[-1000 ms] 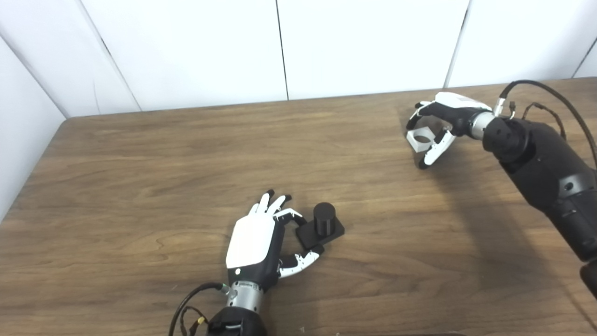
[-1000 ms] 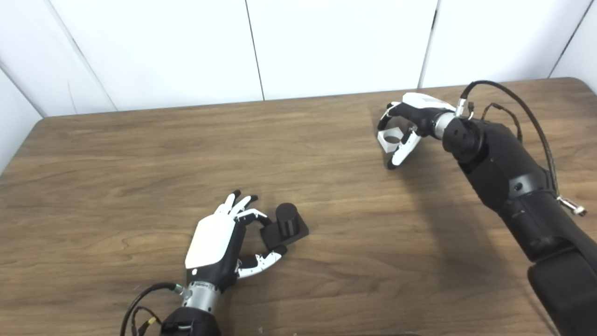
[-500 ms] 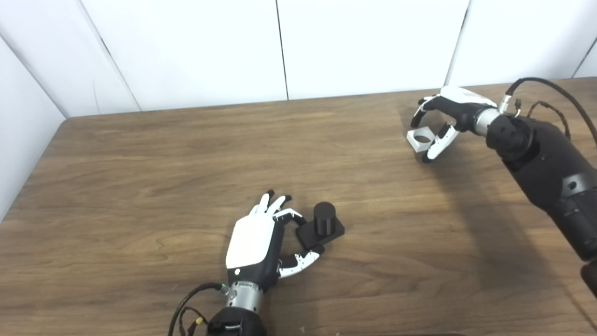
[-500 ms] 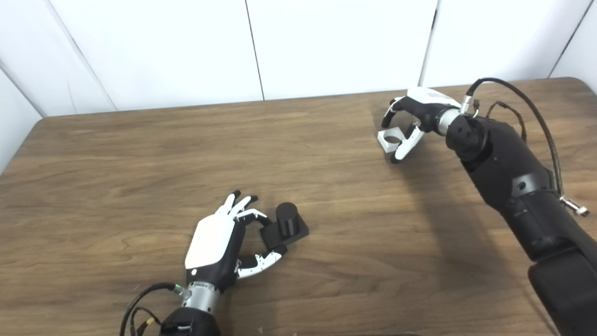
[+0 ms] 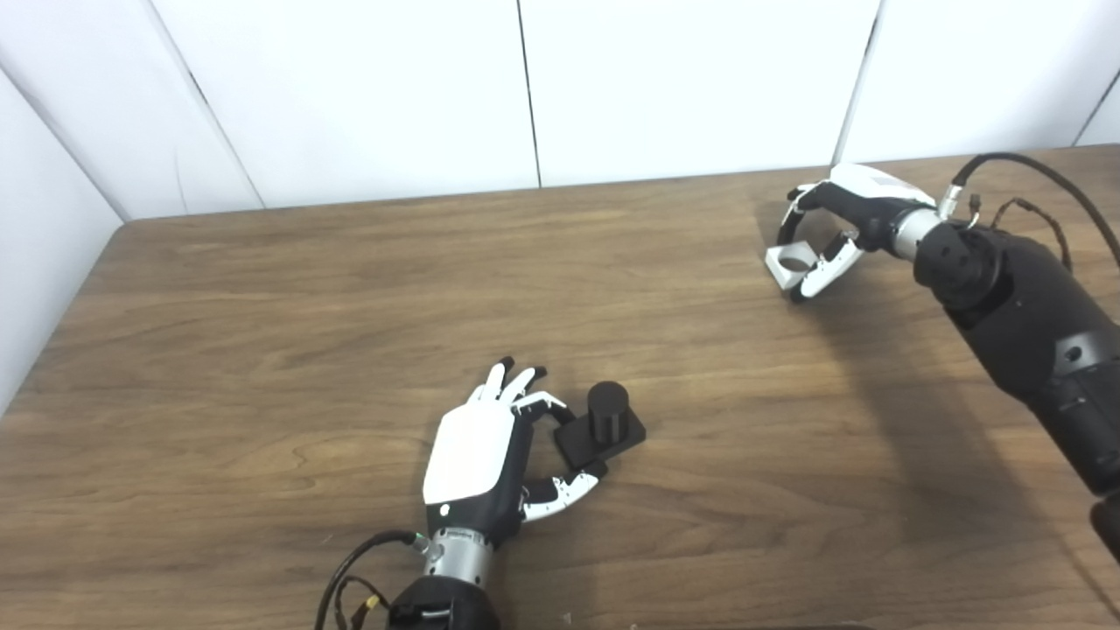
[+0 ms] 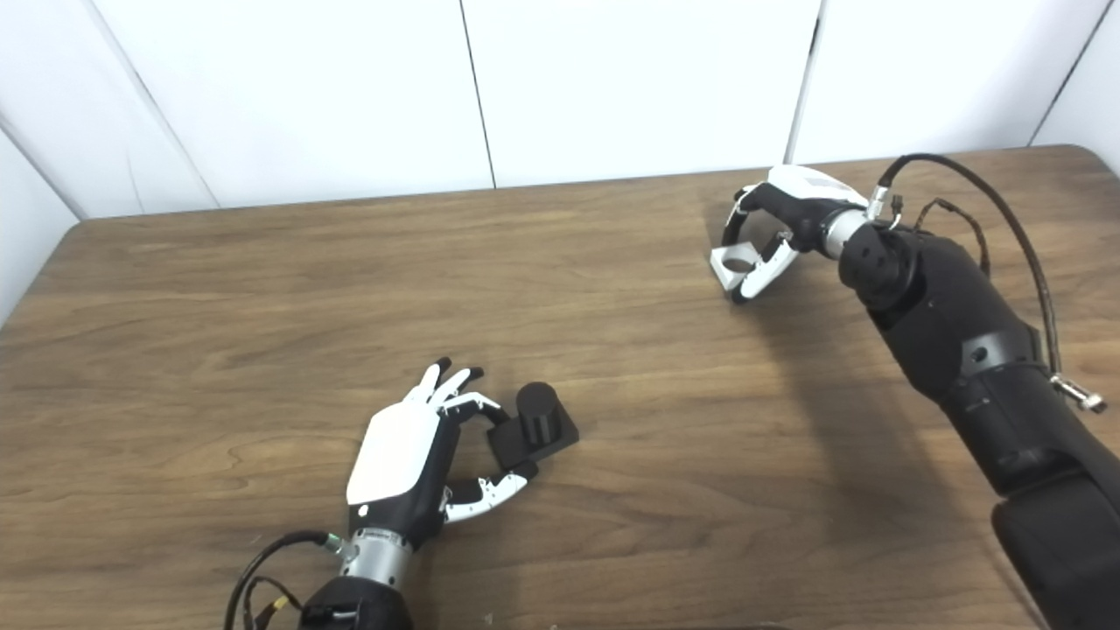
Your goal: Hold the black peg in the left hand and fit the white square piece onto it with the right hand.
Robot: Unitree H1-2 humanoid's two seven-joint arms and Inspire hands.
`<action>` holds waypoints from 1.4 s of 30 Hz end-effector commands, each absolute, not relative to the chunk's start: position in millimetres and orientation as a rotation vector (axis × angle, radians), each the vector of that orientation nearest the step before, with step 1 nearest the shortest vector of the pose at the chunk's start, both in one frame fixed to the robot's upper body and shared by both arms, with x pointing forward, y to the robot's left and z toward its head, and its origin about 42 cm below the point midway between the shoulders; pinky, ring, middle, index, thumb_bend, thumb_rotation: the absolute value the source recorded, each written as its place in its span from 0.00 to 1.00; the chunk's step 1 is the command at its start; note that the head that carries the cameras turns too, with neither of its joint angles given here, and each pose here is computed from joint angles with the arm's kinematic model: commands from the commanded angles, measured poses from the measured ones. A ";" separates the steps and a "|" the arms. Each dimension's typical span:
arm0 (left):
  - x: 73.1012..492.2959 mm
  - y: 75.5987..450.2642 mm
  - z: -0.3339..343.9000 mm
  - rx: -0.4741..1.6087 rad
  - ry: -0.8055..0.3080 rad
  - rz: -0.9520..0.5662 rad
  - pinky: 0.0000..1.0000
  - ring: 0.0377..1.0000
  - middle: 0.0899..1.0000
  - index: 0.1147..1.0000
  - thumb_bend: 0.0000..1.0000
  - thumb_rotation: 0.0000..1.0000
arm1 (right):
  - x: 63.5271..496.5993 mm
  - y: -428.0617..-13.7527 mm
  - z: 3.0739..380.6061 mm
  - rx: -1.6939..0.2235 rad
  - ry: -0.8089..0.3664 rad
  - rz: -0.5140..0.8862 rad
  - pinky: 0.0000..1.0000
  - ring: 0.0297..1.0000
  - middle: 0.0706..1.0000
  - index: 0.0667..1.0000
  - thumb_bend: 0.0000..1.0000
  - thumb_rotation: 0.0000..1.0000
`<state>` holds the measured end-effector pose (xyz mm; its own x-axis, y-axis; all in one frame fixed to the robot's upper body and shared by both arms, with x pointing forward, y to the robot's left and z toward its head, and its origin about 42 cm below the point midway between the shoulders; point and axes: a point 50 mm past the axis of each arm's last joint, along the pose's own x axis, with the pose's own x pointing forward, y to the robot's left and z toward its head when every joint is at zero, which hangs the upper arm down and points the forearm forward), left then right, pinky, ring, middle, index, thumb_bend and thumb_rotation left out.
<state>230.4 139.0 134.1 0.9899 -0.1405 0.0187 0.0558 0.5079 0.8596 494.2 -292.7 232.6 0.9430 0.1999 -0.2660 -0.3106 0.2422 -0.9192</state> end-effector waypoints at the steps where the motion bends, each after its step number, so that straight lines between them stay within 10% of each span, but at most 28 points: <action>1: 225.3 136.9 144.6 1.014 -0.131 -0.089 0.93 1.00 0.90 0.54 0.53 0.42 | 500.9 -295.3 263.1 -1.298 0.017 0.306 0.89 0.98 0.92 0.46 0.52 0.14; 42: 226.2 137.9 147.1 1.011 -0.129 -0.087 0.93 1.00 0.90 0.54 0.55 0.41 | 498.3 -292.9 255.7 -1.283 -0.031 0.297 0.88 0.95 0.87 0.45 0.52 0.13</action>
<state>229.7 139.8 139.2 0.9893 -0.1424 0.0303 0.0476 0.5128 0.8572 491.6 -292.4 228.7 0.9501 0.2139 -0.2272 -0.2778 0.2480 -0.9281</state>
